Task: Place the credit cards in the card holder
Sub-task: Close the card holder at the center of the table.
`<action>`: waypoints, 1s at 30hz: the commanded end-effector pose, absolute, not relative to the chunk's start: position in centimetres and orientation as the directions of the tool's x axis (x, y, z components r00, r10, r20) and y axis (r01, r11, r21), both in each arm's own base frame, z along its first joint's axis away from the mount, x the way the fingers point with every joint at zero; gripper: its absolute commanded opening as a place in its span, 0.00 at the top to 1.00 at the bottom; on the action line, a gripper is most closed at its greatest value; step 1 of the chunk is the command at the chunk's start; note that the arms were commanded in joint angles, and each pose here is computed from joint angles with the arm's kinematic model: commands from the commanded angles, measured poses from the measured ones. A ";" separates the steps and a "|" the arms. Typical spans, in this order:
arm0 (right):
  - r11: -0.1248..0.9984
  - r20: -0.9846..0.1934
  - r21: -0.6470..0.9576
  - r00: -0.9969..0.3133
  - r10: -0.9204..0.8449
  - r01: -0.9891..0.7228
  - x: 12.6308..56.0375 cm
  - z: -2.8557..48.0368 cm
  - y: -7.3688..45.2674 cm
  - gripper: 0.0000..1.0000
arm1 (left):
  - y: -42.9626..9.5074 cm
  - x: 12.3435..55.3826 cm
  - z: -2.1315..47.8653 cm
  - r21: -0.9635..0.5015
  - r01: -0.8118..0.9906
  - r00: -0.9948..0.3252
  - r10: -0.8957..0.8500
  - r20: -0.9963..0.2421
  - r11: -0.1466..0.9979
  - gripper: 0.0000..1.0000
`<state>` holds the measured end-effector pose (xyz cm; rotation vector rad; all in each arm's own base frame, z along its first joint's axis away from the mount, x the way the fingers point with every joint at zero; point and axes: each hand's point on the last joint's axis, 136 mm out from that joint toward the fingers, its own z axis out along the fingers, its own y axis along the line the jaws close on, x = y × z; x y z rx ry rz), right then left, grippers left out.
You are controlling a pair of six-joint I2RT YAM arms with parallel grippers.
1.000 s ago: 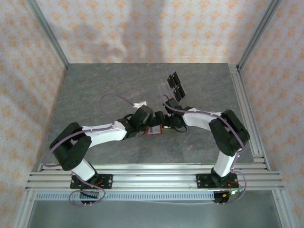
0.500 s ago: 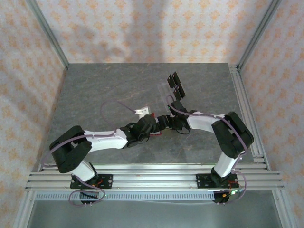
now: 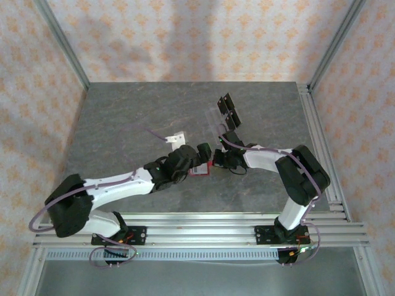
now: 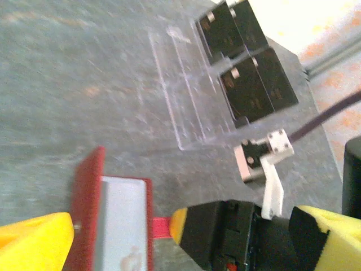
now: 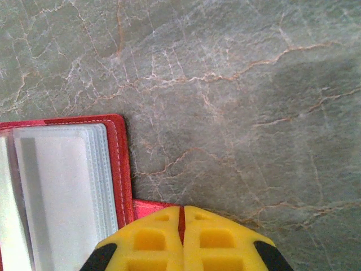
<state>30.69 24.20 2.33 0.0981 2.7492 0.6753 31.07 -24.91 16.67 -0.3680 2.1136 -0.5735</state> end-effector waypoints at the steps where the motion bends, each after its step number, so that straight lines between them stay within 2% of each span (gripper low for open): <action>1: 0.883 -0.288 0.469 -0.946 0.151 -0.002 30.8 2.7 24.0 1.00 | -17.5 30.5 16.5 -0.296 -0.264 -0.506 -0.393 -0.768 0.918 0.00; 5: 0.884 -0.284 0.468 -0.947 0.148 -0.002 30.8 2.5 24.1 1.00 | -10.8 29.0 13.0 -0.082 -0.439 -0.574 -0.350 -0.740 0.895 0.00; 7: 0.885 -0.283 0.465 -0.948 0.143 -0.005 30.8 2.5 24.1 1.00 | -9.7 28.7 10.6 -0.057 -0.448 -0.628 -0.359 -0.691 0.892 0.00; 14: 0.889 -0.273 0.458 -0.953 0.135 -0.005 30.8 2.1 24.1 1.00 | -13.2 29.6 6.9 -0.056 -0.334 -0.750 -0.301 -0.590 0.941 0.00; 22: 0.881 -0.272 0.473 -0.953 0.135 -0.010 31.0 2.6 24.5 1.00 | -19.1 31.5 9.7 -0.147 -0.189 -0.731 -0.239 -0.639 0.971 0.00; 24: 0.878 -0.279 0.478 -0.951 0.135 -0.016 31.2 3.1 24.7 0.96 | -19.9 31.5 9.3 -0.146 -0.175 -0.742 -0.227 -0.630 0.974 0.00; 27: 0.880 -0.296 0.475 -0.946 0.136 -0.022 31.4 3.8 24.6 0.85 | -21.0 31.5 8.3 -0.127 -0.160 -0.761 -0.205 -0.616 0.979 0.00; 30: 0.883 -0.314 0.468 -0.940 0.137 -0.028 31.6 4.5 24.4 0.79 | -21.4 31.2 6.8 -0.099 -0.158 -0.779 -0.185 -0.599 0.983 0.00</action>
